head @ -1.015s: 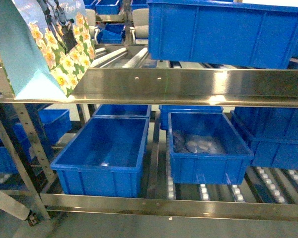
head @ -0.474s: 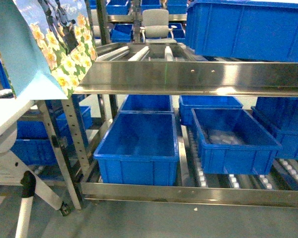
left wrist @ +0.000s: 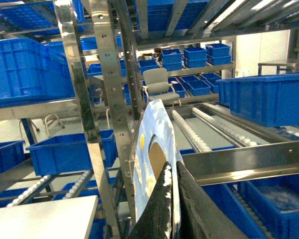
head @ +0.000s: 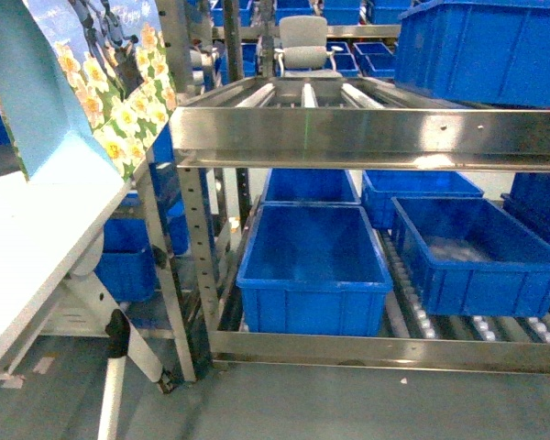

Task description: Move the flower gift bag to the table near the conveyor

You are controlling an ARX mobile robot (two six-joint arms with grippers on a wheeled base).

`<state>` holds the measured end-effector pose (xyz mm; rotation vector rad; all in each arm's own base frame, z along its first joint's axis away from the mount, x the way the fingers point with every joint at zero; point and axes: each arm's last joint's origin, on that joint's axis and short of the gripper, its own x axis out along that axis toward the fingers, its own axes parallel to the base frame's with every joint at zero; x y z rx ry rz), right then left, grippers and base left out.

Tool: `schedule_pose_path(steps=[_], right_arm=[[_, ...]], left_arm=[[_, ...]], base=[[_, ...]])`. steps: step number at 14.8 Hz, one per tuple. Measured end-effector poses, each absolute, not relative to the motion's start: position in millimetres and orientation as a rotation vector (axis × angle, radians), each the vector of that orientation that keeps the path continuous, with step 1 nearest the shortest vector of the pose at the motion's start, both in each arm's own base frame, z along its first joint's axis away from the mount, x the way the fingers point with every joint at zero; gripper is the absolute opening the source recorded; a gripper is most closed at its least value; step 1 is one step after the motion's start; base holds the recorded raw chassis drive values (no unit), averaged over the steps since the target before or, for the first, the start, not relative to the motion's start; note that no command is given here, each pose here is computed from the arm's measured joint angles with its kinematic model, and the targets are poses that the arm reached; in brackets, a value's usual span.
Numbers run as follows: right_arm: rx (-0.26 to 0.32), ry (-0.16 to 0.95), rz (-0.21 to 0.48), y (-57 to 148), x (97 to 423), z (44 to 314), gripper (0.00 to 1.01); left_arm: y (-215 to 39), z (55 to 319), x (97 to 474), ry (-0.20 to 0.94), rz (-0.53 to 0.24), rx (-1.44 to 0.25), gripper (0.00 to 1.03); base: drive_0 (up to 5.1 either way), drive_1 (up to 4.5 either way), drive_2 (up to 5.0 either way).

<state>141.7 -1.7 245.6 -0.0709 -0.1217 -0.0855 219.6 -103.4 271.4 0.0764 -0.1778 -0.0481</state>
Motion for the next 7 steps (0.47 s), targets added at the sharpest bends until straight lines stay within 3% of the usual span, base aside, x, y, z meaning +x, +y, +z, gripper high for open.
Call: schedule_pose_path(steps=[7], right_arm=[[-0.071,-0.117,-0.085,-1.6,141.9,245.2,0.03]], left_arm=[[-103.4,271.5,219.6,-0.179,-0.048,0.076,0.02]], base=[[-5.0,2.42,2.4]])
